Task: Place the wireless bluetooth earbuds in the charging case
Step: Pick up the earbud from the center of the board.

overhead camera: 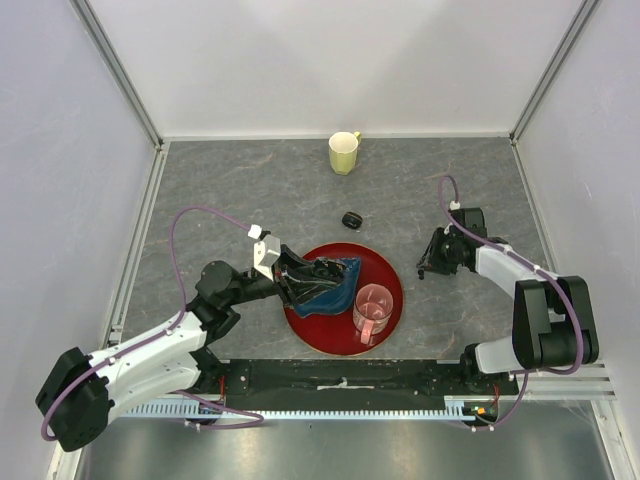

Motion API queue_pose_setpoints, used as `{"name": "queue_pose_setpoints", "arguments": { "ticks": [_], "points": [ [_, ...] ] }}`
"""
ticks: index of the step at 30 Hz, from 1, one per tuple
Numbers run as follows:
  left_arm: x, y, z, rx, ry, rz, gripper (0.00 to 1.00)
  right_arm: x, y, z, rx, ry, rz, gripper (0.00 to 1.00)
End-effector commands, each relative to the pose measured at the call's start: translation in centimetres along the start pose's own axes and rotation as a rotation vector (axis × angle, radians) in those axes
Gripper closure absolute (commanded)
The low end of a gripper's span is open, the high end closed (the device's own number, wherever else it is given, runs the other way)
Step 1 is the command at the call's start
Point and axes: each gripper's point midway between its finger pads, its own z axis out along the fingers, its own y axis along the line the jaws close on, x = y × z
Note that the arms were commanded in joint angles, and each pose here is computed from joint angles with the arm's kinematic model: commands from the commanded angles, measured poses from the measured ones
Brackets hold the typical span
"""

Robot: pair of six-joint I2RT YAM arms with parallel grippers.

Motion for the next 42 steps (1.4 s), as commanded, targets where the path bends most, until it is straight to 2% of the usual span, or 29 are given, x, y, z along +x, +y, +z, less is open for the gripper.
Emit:
{"name": "queue_pose_setpoints", "arguments": {
  "ticks": [1,9,14,20,24,42],
  "points": [
    [-0.6,0.0,0.1,-0.005,-0.021,-0.003,0.97,-1.5,1.1,-0.4,-0.034,-0.022,0.004,0.65],
    [-0.5,0.1,0.1,-0.011,-0.018,-0.003,0.96,-2.5,1.6,-2.9,-0.035,-0.107,-0.025,0.5],
    [-0.5,0.1,0.4,-0.003,-0.016,-0.004,0.97,-1.6,1.3,-3.0,-0.028,-0.072,-0.053,0.5],
    [-0.5,0.0,0.4,0.006,-0.014,-0.009,0.97,-1.1,1.6,-3.0,0.004,-0.06,-0.089,0.54],
    [-0.4,0.0,0.3,0.004,-0.014,-0.009,0.97,-0.6,1.7,-2.8,0.025,-0.046,-0.112,0.6],
    [-0.3,0.0,0.1,-0.004,-0.014,-0.007,0.97,0.0,1.2,-2.0,0.105,-0.033,-0.146,0.67]
  ]
}}
